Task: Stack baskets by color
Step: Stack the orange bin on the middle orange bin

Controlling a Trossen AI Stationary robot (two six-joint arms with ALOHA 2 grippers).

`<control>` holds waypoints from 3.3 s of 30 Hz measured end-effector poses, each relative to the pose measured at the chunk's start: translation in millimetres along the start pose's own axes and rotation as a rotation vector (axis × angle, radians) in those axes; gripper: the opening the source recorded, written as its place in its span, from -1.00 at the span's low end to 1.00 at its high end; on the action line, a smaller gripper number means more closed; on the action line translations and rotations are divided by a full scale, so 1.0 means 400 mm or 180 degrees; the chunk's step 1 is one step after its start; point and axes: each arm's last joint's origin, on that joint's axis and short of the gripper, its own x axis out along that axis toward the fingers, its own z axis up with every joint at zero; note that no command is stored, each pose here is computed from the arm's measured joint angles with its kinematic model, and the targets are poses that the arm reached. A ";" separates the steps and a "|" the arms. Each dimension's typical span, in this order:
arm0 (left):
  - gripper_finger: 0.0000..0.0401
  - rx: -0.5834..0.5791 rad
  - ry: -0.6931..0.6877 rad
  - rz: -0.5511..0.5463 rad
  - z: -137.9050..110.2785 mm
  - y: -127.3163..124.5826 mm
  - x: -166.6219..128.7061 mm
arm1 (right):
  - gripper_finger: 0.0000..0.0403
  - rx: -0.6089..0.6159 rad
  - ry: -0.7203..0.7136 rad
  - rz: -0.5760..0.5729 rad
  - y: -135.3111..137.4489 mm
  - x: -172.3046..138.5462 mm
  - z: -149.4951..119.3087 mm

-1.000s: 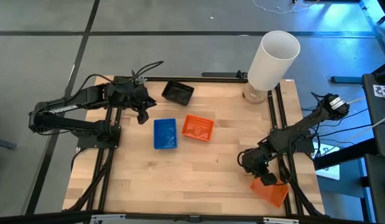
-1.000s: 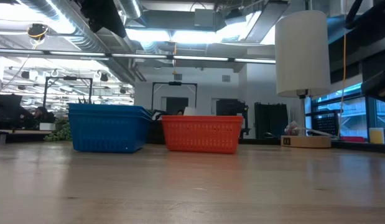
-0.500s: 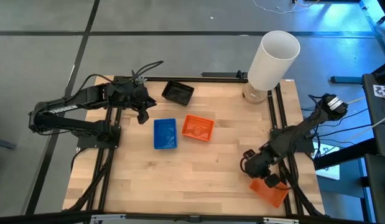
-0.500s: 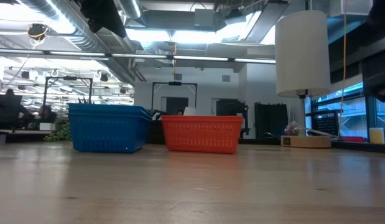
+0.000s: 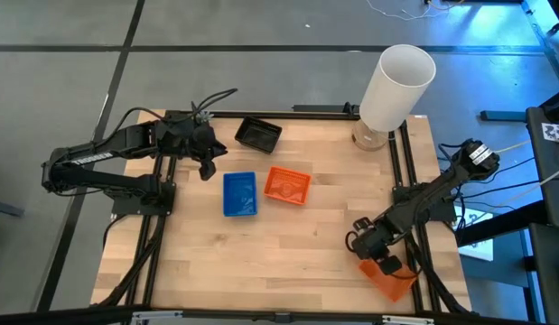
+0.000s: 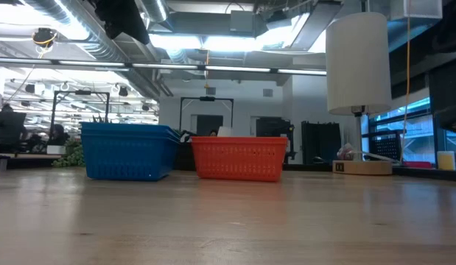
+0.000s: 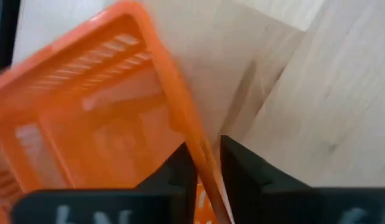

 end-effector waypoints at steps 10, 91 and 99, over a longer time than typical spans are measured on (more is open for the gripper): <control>-0.73 0.0130 0.0028 -0.0260 -0.001 -0.006 0.000 | -0.98 0.0615 -0.0186 0.0127 -0.026 -0.057 0.053; -0.73 0.0345 0.0079 -0.0194 -0.008 -0.024 -0.003 | -0.82 -0.1984 -0.0296 -0.1164 -0.699 -0.406 0.311; -0.73 0.0346 0.0080 -0.0193 -0.009 -0.024 -0.003 | -0.56 -0.1793 -0.0365 -0.1256 -0.682 -0.401 0.336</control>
